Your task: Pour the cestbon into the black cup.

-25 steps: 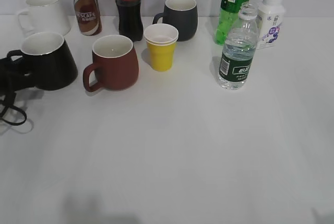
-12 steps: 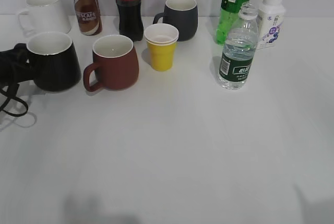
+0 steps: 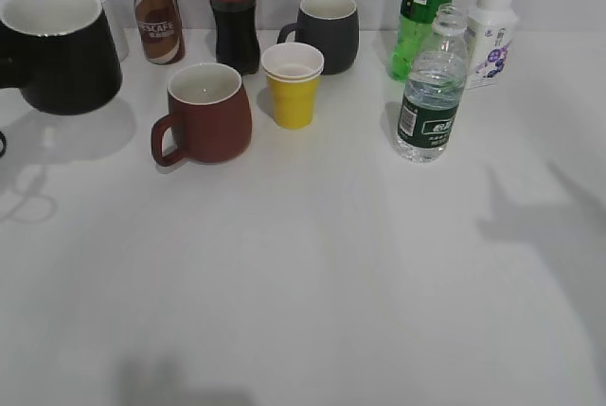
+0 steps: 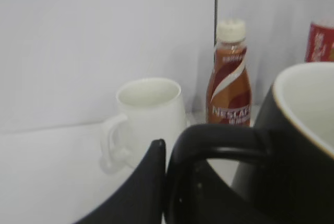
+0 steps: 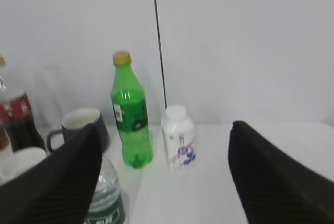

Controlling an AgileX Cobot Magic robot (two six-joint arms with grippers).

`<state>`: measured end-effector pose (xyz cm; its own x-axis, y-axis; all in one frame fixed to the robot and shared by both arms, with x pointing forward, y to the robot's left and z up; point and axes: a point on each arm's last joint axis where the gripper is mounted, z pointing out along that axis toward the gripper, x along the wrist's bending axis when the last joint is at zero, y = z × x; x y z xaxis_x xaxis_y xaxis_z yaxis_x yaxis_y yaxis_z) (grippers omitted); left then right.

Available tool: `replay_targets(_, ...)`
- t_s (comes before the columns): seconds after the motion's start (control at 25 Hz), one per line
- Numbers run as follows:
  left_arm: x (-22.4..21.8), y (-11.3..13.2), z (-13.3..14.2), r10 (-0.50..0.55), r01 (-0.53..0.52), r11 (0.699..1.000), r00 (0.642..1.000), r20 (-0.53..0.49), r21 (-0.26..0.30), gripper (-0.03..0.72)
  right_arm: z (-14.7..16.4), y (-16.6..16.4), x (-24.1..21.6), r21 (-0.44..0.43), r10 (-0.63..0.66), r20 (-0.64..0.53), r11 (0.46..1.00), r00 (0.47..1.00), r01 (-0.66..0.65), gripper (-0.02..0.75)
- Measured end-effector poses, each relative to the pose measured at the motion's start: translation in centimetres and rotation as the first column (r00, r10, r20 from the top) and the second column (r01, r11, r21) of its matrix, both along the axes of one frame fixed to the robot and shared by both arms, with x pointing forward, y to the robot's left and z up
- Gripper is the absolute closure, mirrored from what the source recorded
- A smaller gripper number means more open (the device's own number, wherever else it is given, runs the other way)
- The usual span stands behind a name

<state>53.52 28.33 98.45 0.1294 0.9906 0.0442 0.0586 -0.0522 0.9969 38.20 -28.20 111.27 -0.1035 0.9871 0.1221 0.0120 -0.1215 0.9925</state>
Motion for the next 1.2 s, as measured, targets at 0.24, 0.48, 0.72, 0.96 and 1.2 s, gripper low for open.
replay_targets(0.24,-1.1,0.0,2.1,-0.003,0.003,1.0,0.999,0.035,0.01,0.642,-5.3,5.6,6.6,-0.118,0.131,-0.155,0.982,0.979,-0.15,0.172)
replay_targets(0.48,-1.7,0.1,2.7,0.001,-0.001,1.0,1.0,0.009,0.02,0.642,-11.8,9.1,10.0,-0.143,0.125,-0.29,0.974,0.949,-0.173,0.172)
replay_targets(0.72,-1.8,0.1,2.7,0.003,-0.003,1.0,1.0,-0.015,0.025,0.642,-15.5,9.5,11.4,-0.131,0.072,-0.352,0.983,0.933,-0.125,0.172)
replay_targets(0.96,-1.8,0.1,2.6,0.003,-0.003,1.0,1.0,-0.016,0.025,0.642,-17.5,10.6,12.6,-0.057,0.114,-0.358,0.988,0.927,-0.143,0.172)
replay_targets(1.2,-1.9,0.0,2.6,-0.003,0.004,1.0,1.0,-0.015,0.031,0.642,-18.9,11.7,15.9,-0.038,0.092,-0.324,0.993,0.942,-0.11,0.172)
